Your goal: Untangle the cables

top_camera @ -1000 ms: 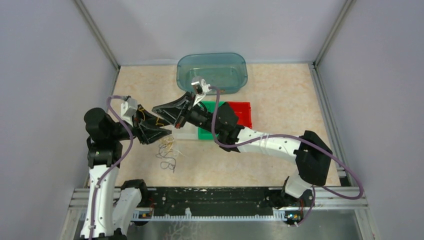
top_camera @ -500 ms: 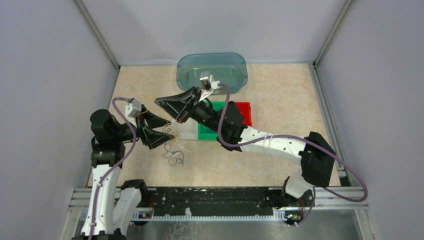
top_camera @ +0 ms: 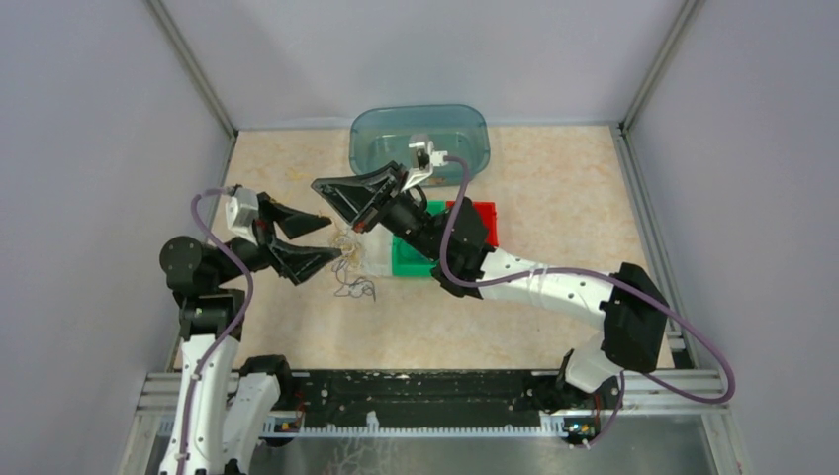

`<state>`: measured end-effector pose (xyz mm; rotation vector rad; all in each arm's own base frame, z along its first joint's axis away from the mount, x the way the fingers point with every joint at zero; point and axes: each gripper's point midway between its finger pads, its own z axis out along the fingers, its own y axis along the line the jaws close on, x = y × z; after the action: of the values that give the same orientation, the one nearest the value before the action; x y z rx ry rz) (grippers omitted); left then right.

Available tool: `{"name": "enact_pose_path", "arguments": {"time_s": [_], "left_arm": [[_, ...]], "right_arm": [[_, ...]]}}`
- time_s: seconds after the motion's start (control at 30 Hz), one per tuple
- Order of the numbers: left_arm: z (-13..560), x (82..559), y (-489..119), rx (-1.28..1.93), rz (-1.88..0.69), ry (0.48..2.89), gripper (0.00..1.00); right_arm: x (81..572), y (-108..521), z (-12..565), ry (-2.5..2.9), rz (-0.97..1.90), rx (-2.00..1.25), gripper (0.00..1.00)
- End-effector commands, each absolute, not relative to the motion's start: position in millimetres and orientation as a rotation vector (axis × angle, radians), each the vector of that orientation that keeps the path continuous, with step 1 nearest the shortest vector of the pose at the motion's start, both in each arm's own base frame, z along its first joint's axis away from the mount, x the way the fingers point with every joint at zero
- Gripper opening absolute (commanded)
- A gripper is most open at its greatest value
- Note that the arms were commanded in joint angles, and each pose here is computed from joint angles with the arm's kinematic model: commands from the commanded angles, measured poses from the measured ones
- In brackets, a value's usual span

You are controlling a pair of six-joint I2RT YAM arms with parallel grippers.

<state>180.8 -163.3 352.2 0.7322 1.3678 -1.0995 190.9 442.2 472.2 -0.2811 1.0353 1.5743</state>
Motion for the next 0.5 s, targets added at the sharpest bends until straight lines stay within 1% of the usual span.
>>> {"name": "enact_pose_path", "arguments": {"time_s": [0.0, 0.1, 0.23, 0.33, 0.47], "left_arm": [[380, 188, -160, 0.647, -1.056, 1.290, 0.80], [386, 189, -159, 0.624, -1.050, 1.279, 0.78], [387, 187, -162, 0.632, -1.070, 1.277, 0.72], [395, 180, -168, 0.667, -1.116, 1.260, 0.72], [401, 165, -180, 0.763, -1.177, 1.233, 0.73]], "right_arm": [[182, 428, 521, 0.910, 1.655, -0.230, 0.00], [180, 428, 529, 0.903, 1.694, -0.210, 0.00], [171, 439, 535, 0.924, 1.819, -0.227, 0.00], [167, 445, 535, 0.943, 1.870, -0.242, 0.00], [166, 447, 534, 0.946, 1.865, -0.245, 0.00]]}}
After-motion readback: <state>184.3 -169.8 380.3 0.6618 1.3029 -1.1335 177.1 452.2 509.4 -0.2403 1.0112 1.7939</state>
